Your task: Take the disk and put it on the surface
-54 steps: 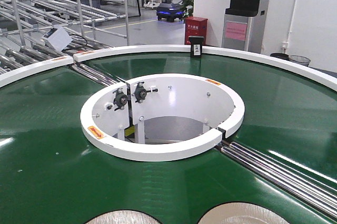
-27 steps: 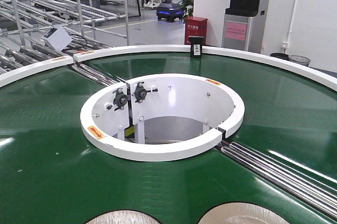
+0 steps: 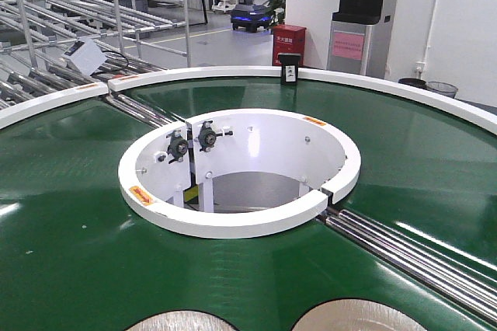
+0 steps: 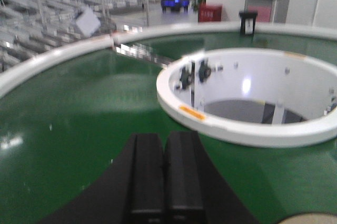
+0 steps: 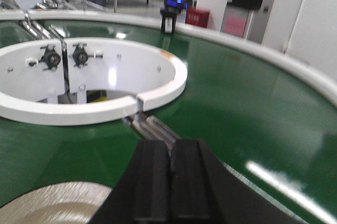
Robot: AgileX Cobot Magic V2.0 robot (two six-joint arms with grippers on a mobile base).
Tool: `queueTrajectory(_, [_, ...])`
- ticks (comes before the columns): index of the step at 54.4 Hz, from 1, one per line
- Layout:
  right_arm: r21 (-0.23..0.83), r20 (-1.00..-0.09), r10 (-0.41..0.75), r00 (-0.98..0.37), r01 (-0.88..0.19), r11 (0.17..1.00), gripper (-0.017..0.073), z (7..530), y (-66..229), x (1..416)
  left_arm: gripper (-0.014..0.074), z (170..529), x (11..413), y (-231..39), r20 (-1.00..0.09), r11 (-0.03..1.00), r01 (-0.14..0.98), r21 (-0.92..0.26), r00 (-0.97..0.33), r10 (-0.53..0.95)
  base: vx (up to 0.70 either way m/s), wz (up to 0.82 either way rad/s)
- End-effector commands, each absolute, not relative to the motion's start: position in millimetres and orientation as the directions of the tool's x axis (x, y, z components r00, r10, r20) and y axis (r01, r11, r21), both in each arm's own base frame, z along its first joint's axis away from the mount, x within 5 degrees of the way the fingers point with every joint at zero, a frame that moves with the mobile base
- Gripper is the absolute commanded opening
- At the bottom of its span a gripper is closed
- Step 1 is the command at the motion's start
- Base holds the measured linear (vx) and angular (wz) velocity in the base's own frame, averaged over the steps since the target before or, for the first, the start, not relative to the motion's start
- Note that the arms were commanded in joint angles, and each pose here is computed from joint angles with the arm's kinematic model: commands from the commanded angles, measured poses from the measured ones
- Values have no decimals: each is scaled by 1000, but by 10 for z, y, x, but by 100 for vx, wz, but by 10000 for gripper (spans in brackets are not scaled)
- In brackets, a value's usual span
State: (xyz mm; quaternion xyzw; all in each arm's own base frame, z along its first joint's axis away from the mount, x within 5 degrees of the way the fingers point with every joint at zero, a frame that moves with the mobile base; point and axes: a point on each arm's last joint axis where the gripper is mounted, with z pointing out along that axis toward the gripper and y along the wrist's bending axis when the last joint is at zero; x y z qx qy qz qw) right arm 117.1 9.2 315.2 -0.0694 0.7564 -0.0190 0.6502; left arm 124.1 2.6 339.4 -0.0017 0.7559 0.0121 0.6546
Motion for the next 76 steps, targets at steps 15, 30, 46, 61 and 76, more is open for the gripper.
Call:
queueTrajectory(15, [-77, -983, -92, -160, -96, 992, 267, 3183, 141, 1408, 439, 3113, 1795, 27, -939, 1000, -13, 5, -344, 0, 0, 0])
queueTrajectory(30, [-77, -982, -92, -163, -96, 992, 393, 3179, 142, 1414, 537, 2695, 2113, -2, -817, 985, -73, -155, -550, -170, 0, 0])
queueTrajectory(46, [-82, -980, -97, -172, -93, 992, 393, 3170, 138, 1413, 469, 2143, 2305, -205, -542, 939, -39, -343, -808, -232, 0, 0])
queueTrajectory(61, [-84, -973, -100, -208, -82, 993, 393, 3138, 123, 1407, 467, 2006, 2450, -411, -535, 853, 129, -505, -823, -192, 0, 0])
queueTrajectory(76, [-85, -972, -100, -215, -80, 993, 393, 3133, 121, 1406, 465, 1686, 2614, -516, -461, 764, 137, -630, -858, -227, 0, 0])
